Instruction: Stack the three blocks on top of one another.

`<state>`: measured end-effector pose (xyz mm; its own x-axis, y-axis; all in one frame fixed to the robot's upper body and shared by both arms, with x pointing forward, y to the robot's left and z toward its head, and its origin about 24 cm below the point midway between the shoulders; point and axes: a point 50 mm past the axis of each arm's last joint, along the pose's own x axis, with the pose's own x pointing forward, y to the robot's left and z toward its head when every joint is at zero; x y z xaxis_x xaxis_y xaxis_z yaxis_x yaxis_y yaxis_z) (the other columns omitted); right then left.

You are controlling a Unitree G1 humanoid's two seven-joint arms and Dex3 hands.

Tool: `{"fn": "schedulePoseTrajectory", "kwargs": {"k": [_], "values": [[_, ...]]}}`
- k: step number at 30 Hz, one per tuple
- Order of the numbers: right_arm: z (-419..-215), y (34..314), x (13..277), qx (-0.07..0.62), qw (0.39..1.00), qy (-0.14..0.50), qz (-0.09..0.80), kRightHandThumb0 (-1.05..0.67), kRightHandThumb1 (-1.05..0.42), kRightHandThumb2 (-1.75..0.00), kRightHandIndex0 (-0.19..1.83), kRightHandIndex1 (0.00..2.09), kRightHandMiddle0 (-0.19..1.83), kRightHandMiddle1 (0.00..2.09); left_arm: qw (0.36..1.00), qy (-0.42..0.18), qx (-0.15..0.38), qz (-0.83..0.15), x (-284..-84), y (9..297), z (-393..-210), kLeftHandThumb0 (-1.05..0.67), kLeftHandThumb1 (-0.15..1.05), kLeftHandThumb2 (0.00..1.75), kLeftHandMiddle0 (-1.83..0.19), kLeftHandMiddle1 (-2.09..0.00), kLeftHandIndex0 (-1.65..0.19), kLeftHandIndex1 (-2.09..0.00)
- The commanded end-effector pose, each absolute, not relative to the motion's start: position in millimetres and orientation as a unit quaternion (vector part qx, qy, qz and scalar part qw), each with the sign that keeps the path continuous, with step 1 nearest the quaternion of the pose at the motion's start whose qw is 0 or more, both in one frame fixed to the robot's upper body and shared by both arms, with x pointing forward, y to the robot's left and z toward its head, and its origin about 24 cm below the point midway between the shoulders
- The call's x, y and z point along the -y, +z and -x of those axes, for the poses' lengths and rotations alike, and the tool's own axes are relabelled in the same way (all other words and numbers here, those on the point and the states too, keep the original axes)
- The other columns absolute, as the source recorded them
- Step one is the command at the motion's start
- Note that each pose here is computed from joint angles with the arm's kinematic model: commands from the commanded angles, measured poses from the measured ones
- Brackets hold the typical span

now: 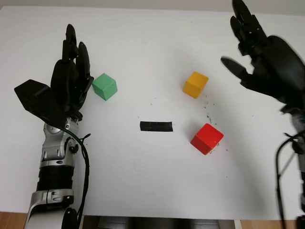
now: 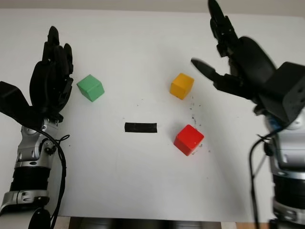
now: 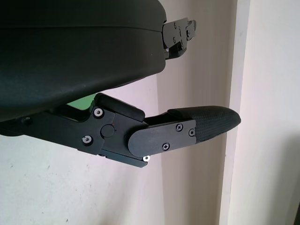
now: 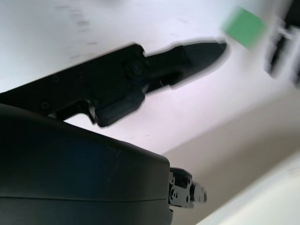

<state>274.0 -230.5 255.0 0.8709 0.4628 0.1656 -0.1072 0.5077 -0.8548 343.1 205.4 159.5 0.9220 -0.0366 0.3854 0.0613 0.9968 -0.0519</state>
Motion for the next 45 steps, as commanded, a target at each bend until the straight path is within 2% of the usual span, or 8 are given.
{"fn": "schedulePoseTrajectory", "kwargs": {"k": [1,5,10,13,20,27,34,45], "values": [[-261.7,263.1,222.5,0.187,0.796,0.198,0.541,-0.74,-0.78,-0.03,-0.04,0.07,0.03,0.10,0.979,-0.026,0.200,0.023,-206.3,159.0,-341.4,-0.76,1.05,0.60,0.18,-0.05,0.19,-0.01],[-247.7,271.5,213.0,0.172,0.729,0.240,0.618,-0.62,-0.77,-0.05,0.04,0.10,0.12,0.11,0.979,-0.033,0.202,0.019,-207.0,161.2,-340.9,-0.75,1.05,0.61,0.19,-0.03,0.19,0.00],[-237.2,275.9,211.1,0.132,0.683,0.267,0.666,-0.61,-0.77,-0.05,0.06,0.09,0.27,0.14,0.979,-0.033,0.203,0.017,-207.0,161.5,-339.1,-0.75,1.05,0.60,0.18,-0.04,0.19,0.00],[-233.0,276.1,209.3,0.118,0.636,0.273,0.712,-0.59,-0.76,-0.05,0.02,0.06,0.35,0.14,0.979,-0.031,0.201,0.018,-206.4,161.1,-339.1,-0.76,1.05,0.60,0.18,-0.05,0.19,0.00],[-231.2,264.3,205.2,0.154,0.566,0.286,0.758,-0.61,-0.72,-0.05,0.05,0.07,0.49,0.13,0.980,-0.025,0.198,0.023,-203.1,159.1,-338.1,-0.75,1.05,0.60,0.19,-0.05,0.19,0.00],[-234.0,244.9,200.3,0.167,0.548,0.300,0.763,-0.62,-0.75,-0.06,0.08,0.07,0.52,0.09,0.980,-0.023,0.195,0.020,-204.0,158.6,-336.9,-0.75,1.05,0.60,0.17,-0.06,0.19,-0.01],[-237.4,221.0,202.4,0.211,0.578,0.296,0.731,-0.63,-0.73,-0.05,0.07,0.06,0.56,0.10,0.980,-0.026,0.195,0.020,-205.8,159.4,-336.4,-0.75,1.05,0.61,0.17,-0.05,0.19,-0.01],[-239.0,204.0,202.4,0.208,0.593,0.285,0.724,-0.56,-0.76,-0.06,0.04,0.05,0.62,0.10,0.980,-0.031,0.195,0.014,-209.4,161.4,-337.9,-0.76,1.05,0.60,0.17,-0.06,0.19,-0.01]]}}
